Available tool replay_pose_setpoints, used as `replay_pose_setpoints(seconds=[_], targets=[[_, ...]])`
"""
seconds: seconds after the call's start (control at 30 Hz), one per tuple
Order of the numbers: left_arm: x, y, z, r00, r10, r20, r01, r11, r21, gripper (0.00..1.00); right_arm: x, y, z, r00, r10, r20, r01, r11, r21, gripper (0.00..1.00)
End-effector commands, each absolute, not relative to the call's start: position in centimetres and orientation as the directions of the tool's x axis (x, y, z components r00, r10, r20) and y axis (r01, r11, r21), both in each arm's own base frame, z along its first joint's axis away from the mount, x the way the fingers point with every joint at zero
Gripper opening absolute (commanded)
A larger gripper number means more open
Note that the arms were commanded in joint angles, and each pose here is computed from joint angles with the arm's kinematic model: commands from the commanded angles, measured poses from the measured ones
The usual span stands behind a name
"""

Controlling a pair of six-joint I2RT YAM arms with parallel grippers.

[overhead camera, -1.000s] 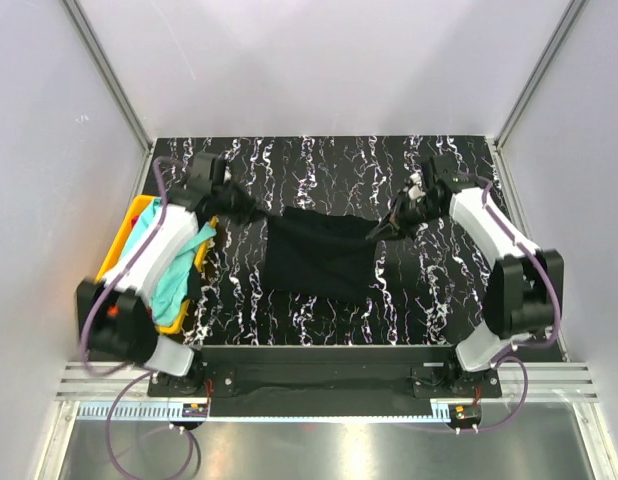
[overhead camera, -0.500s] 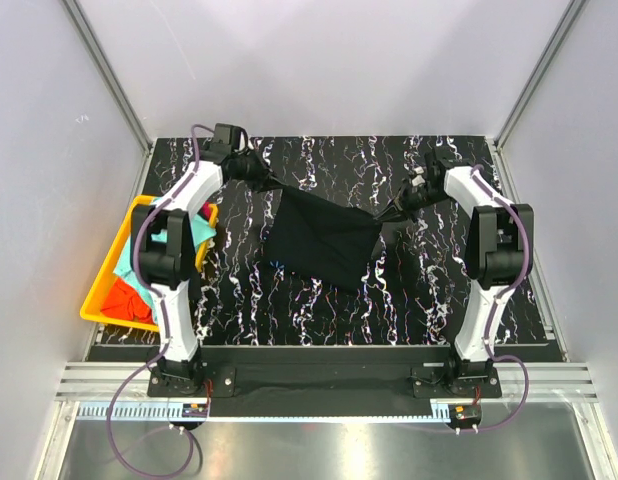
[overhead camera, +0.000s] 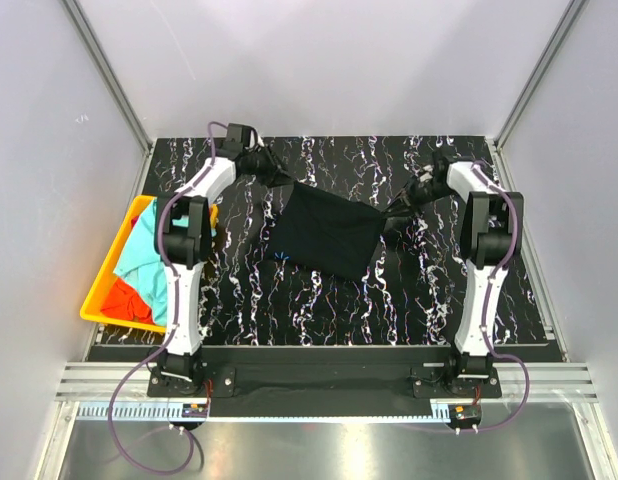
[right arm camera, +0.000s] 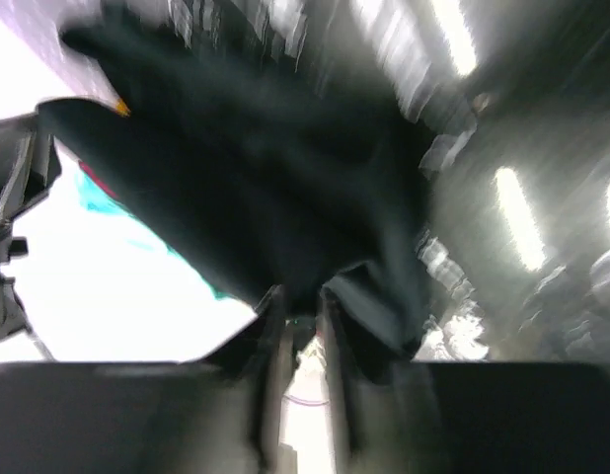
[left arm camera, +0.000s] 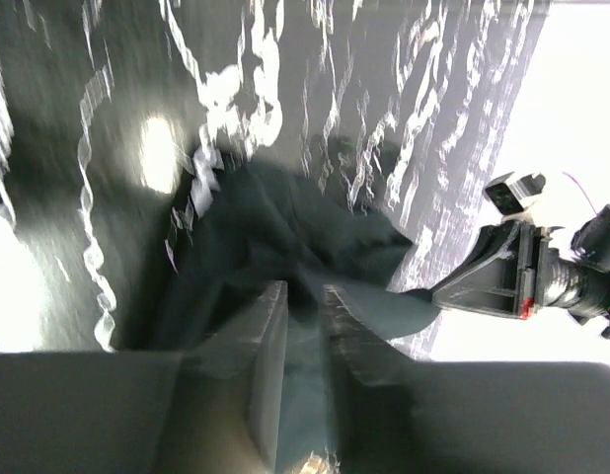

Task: Fold and stack the t-shirts
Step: Fold the tshirt

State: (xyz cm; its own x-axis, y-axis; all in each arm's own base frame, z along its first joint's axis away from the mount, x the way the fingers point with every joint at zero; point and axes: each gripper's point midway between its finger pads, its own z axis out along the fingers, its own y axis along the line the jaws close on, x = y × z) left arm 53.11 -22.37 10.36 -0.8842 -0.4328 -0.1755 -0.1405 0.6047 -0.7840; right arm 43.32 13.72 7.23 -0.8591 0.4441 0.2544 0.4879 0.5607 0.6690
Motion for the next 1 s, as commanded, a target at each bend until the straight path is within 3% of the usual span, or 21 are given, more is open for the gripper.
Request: replay_pose_setpoints(seconds=[0.0, 0.17, 0.2, 0.3, 0.4, 0.43, 0.53, 0.67, 0.8, 0.97], targets=[[58.1, -21.4, 13.8, -0.804, -0.425, -0.417, 0.048, 0.652, -0.757, 0.36, 47.6, 9.4, 5.4, -0.848, 0.510, 0.146, 0.466, 0.583, 0.666, 0.30], [57.6, -19.9, 16.5, -0.760, -0.369, -0.535, 0.137, 0.714, -0.687, 0.49, 51.5, 4.5, 8.1, -0.872, 0.485, -0.066, 0.360, 0.728, 0.583, 0.65], [56.7, -19.6, 19.2, -0.728, -0.354, -0.587, 0.179, 0.729, -0.661, 0.49, 51.4, 4.4, 9.1, -0.876, 0.474, -0.090, 0.343, 0.743, 0.574, 0.70], [53.3, -18.9, 19.7, -0.729, -0.304, -0.614, 0.204, 0.759, -0.618, 0.51, 49.5, 5.0, 11.8, -0.893, 0.434, -0.118, 0.289, 0.755, 0.588, 0.71], [49.3, -18.8, 16.3, -0.791, -0.242, -0.562, 0.199, 0.767, -0.610, 0.52, 46.1, 7.2, 11.7, -0.904, 0.413, -0.107, 0.268, 0.746, 0.610, 0.76], [48.3, -18.9, 16.5, -0.792, -0.229, -0.566, 0.216, 0.762, -0.611, 0.52, 45.4, 7.9, 13.6, -0.900, 0.410, -0.151, 0.235, 0.745, 0.625, 0.77], [44.6, -19.2, 13.8, -0.840, -0.175, -0.514, 0.229, 0.744, -0.627, 0.52, 42.7, 11.5, 13.6, -0.915, 0.382, -0.127, 0.204, 0.712, 0.672, 0.72], [42.9, -19.3, 11.6, -0.848, -0.134, -0.512, 0.258, 0.740, -0.621, 0.52, 38.4, 16.8, 11.7, -0.958, 0.281, -0.064, 0.159, 0.701, 0.695, 0.72], [41.5, -19.7, 9.2, -0.866, -0.124, -0.485, 0.259, 0.718, -0.646, 0.52, 35.6, 17.1, 10.0, -0.968, 0.246, -0.041, 0.154, 0.719, 0.678, 0.75], [38.7, -20.0, 6.6, -0.915, -0.152, -0.374, 0.170, 0.696, -0.698, 0.50, 34.4, 16.4, 8.6, -0.969, 0.243, -0.032, 0.167, 0.748, 0.642, 0.75]])
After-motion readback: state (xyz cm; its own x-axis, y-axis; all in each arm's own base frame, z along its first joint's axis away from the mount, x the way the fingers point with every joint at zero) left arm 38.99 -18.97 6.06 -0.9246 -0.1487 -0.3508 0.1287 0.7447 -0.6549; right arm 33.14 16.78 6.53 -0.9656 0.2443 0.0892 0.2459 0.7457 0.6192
